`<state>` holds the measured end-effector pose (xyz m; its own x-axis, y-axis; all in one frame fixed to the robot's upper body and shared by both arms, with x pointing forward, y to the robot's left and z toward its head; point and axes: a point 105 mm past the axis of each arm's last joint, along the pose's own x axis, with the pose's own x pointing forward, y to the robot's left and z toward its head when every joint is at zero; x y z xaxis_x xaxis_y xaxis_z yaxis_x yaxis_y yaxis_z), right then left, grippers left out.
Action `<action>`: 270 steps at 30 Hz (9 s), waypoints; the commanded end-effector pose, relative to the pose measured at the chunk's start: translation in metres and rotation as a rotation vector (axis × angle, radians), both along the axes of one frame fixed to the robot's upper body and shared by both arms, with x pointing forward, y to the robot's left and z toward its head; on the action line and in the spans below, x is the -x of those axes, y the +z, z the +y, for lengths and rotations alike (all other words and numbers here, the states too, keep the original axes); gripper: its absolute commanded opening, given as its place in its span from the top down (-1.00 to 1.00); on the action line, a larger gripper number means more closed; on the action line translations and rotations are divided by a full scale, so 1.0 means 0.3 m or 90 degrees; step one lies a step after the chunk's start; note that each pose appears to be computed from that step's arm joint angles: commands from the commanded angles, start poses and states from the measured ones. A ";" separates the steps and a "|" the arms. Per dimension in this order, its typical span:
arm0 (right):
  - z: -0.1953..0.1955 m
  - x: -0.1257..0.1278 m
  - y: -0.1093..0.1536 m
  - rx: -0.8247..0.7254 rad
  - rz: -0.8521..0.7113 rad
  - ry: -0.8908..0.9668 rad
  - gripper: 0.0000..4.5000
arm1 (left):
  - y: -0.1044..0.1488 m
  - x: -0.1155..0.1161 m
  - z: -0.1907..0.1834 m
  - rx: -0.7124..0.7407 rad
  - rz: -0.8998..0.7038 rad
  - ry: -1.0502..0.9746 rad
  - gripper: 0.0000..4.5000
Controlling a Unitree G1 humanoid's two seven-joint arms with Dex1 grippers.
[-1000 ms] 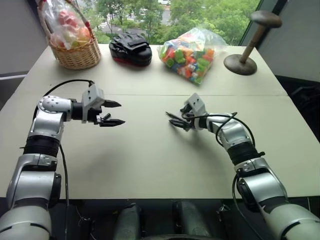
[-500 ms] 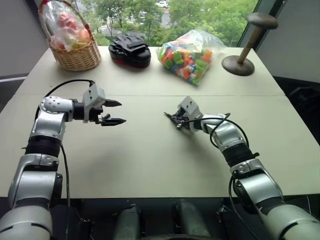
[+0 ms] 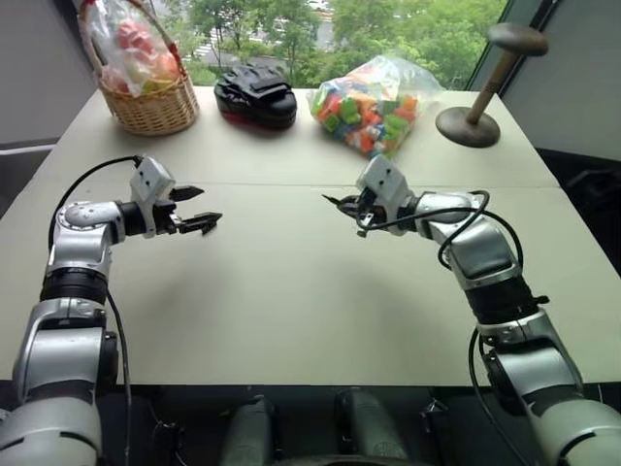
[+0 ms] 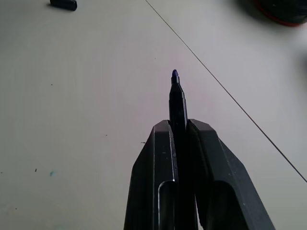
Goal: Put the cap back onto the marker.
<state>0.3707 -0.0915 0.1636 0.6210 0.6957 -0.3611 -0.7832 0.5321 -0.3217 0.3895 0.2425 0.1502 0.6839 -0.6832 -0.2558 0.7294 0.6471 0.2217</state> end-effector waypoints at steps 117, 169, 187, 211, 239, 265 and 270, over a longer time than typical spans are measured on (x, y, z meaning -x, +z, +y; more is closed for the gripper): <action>-0.057 0.052 0.234 0.065 -0.141 0.145 1.00 | 0.244 0.005 -0.607 0.031 -0.146 -0.404 0.99; 0.051 0.048 0.210 0.099 -0.157 0.228 1.00 | 0.185 0.058 -0.755 -0.134 -0.159 -0.563 0.99; 0.073 0.034 0.172 0.113 -0.122 0.228 1.00 | 0.166 0.074 -0.804 -0.228 -0.154 -0.585 0.99; 0.109 0.022 0.149 0.097 -0.096 0.226 1.00 | 0.144 0.152 -0.887 -0.287 -0.155 -0.676 0.99; 0.116 -0.015 0.130 0.042 -0.026 0.152 1.00 | 0.012 0.124 -0.715 -0.524 -0.126 -0.649 0.99; 0.123 -0.036 0.141 0.001 -0.021 0.117 1.00 | -0.076 0.130 -0.731 -0.552 -0.161 -0.680 0.99; 0.110 -0.033 0.122 0.012 -0.018 0.112 1.00 | -0.059 0.118 -0.741 -0.540 -0.172 -0.665 -0.05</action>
<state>0.3723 -0.0659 0.1393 0.4091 0.7465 -0.5248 -0.9115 0.3617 -0.1961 0.3703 0.0387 0.1508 0.1497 -0.6284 -0.7633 0.6921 -0.4848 0.5348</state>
